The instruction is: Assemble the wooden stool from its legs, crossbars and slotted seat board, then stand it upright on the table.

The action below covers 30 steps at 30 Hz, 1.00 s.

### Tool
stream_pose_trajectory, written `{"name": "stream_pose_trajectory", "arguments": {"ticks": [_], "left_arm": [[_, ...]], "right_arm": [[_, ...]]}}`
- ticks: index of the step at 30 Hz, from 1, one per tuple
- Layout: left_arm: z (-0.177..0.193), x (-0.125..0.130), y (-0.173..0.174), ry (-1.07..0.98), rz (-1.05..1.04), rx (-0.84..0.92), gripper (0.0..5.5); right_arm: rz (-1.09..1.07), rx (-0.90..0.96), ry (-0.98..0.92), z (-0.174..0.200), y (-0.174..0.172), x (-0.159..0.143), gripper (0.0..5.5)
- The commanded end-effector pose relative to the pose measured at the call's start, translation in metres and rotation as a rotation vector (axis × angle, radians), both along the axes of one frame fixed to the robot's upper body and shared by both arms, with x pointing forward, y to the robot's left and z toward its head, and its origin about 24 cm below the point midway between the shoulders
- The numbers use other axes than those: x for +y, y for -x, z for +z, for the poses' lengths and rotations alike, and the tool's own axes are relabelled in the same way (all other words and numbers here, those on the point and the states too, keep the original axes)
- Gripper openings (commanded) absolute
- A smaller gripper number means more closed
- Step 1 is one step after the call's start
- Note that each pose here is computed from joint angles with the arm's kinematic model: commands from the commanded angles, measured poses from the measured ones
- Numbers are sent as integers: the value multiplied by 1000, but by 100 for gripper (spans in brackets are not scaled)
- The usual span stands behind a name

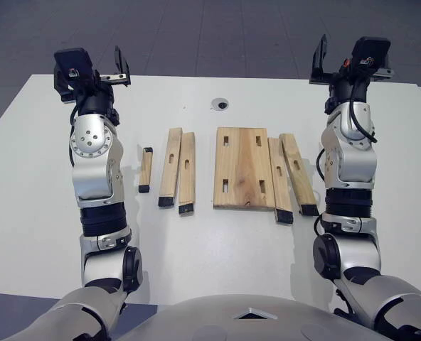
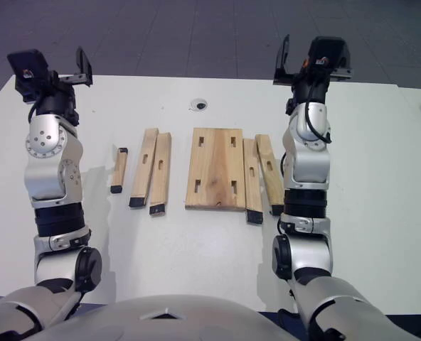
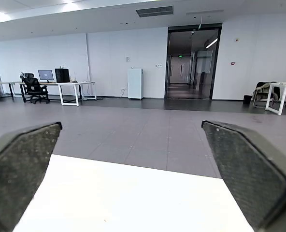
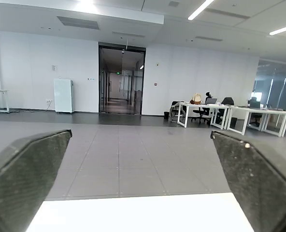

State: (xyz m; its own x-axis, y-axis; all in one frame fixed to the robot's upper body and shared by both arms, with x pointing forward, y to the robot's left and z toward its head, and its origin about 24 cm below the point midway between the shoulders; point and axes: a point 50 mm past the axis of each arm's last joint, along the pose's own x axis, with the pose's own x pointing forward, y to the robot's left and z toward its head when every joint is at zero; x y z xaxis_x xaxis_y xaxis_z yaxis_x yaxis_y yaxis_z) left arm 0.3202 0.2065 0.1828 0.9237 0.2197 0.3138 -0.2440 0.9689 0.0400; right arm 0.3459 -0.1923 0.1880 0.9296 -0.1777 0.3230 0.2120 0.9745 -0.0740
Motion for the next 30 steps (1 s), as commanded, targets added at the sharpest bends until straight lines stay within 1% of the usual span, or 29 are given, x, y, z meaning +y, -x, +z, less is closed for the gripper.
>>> {"name": "stream_pose_trajectory", "arguments": {"ticks": [1, 3, 8, 12, 14, 16, 18, 21, 23, 25, 28, 30], "left_arm": [[2, 1, -1, -54, 25, -25, 540], [2, 1, -1, -59, 27, -31, 540], [-10, -2, -3, -37, -11, 93, 540], [-12, -1, -4, 75, -26, 139, 540], [-11, 0, -3, 99, -25, 154, 540], [-13, 1, -3, 92, -20, 181, 540], [-16, 1, -2, 93, -16, 208, 540], [-19, -3, 0, 86, -34, 232, 540], [-19, -5, 2, 81, -43, 239, 540], [-19, -7, 4, 68, -53, 246, 540], [-18, -10, 7, 64, -68, 250, 540], [-18, -10, 9, 65, -66, 252, 540]], "right_arm": [[-32, 46, 41, -4, -3, -4, 535], [-35, 58, 40, -5, -3, -5, 535], [-68, 89, 30, -9, -2, -14, 535], [-62, 114, 30, -11, -3, -13, 535], [-64, 144, 39, -13, -3, -14, 535], [-88, 259, 68, -27, -4, -26, 535], [-81, 429, 111, -50, -2, -40, 535], [-49, 559, 152, -73, 14, -57, 535], [-13, 628, 122, -82, 23, -63, 535], [-36, 677, 100, -88, 33, -75, 535], [-42, 788, -5, -103, 52, -93, 535], [-31, 839, -67, -109, 60, -97, 535]]}}
